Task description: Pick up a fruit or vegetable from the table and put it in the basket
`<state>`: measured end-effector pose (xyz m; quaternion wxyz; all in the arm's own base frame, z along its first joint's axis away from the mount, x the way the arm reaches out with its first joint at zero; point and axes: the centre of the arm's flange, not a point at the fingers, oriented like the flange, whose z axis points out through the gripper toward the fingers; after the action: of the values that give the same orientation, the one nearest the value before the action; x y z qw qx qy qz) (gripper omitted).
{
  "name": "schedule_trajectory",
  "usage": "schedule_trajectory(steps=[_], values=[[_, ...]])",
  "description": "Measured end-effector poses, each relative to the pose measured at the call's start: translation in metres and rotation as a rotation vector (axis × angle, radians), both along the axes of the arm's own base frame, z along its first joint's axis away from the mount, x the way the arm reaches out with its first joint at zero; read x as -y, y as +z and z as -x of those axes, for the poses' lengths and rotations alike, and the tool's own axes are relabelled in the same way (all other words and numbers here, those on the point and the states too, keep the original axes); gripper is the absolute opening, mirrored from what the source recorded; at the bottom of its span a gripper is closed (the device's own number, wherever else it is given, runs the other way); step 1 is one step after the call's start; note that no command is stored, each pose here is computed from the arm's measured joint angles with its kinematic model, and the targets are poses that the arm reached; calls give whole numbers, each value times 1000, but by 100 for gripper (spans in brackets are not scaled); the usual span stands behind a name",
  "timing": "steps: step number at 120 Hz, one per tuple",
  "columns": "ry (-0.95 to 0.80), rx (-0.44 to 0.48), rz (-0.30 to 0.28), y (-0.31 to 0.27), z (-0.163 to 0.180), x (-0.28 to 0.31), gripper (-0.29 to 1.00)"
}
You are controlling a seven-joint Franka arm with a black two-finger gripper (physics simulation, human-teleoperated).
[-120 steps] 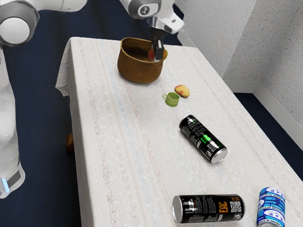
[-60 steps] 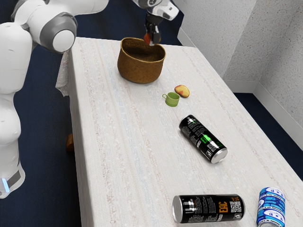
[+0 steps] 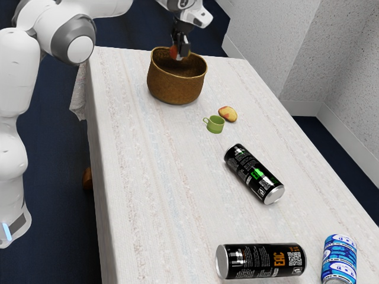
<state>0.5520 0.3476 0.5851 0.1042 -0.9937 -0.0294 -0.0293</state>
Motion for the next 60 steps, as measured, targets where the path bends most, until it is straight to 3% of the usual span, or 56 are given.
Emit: schedule_trajectory(steps=[27, 52, 60], values=[[-26, -5, 27, -2, 0, 2, 55], [-49, -13, 38, -4, 1, 5, 67], [-151, -12, 59, 18, 1, 82, 68]])
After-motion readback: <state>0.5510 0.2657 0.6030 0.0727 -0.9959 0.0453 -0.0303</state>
